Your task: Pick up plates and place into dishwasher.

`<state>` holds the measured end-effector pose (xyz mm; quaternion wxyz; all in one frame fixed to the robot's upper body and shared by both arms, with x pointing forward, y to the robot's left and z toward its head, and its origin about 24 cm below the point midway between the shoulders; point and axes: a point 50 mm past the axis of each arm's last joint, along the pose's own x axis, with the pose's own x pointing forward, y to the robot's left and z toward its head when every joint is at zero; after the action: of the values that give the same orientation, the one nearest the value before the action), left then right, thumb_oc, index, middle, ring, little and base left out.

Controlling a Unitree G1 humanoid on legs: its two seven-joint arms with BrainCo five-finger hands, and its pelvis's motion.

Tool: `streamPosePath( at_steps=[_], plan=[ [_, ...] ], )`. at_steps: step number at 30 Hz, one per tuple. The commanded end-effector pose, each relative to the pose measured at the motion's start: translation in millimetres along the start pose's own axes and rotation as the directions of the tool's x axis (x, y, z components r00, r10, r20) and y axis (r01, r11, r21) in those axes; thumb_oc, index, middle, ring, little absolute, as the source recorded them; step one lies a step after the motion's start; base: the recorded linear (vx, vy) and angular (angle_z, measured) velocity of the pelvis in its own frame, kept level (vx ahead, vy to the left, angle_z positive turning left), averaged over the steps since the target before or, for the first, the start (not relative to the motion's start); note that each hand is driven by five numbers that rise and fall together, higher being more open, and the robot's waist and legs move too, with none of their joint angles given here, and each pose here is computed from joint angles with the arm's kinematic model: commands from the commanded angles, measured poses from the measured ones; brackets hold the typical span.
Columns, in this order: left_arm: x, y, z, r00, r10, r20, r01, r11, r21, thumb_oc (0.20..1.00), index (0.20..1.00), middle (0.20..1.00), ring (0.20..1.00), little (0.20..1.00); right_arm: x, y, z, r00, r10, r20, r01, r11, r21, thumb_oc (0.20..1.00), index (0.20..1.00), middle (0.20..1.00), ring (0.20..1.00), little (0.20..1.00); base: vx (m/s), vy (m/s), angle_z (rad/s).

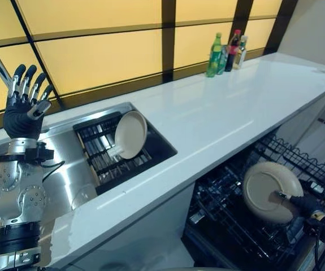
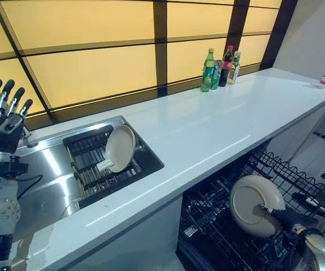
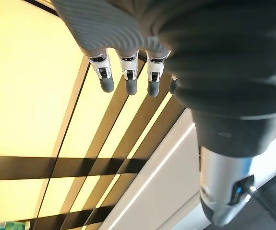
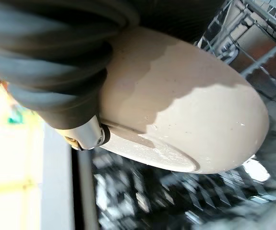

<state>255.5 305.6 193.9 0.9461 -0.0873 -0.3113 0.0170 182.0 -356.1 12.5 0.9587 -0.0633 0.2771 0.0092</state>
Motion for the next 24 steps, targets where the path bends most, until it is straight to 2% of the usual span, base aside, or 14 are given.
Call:
streamPosePath(
  at_steps=[1,13,24],
  plan=[
    [20.0,-12.0,10.6,0.995,-0.092,0.027,0.089,0.991,0.095,1.000,1.000,1.000,1.000,1.000,6.2,-10.3,33.0,0.998,0.056,0.023,-0.052,0.986,-0.159,0.200,0.200,0.200,0.200,0.200,0.01,-0.064,0.01],
    [15.3,-11.8,9.5,0.994,-0.109,0.004,0.108,0.989,0.104,1.000,1.000,1.000,1.000,1.000,14.3,17.9,7.7,0.940,0.247,-0.236,-0.316,0.892,-0.323,0.200,0.200,0.200,0.200,0.200,0.01,-0.036,0.02],
    [11.9,-19.2,3.2,0.992,-0.122,-0.003,0.122,0.988,0.089,1.000,1.000,1.000,1.000,1.000,23.5,56.6,-24.6,0.867,0.303,-0.395,-0.459,0.793,-0.400,0.200,0.200,0.200,0.200,0.200,0.00,0.000,0.00]
  ],
)
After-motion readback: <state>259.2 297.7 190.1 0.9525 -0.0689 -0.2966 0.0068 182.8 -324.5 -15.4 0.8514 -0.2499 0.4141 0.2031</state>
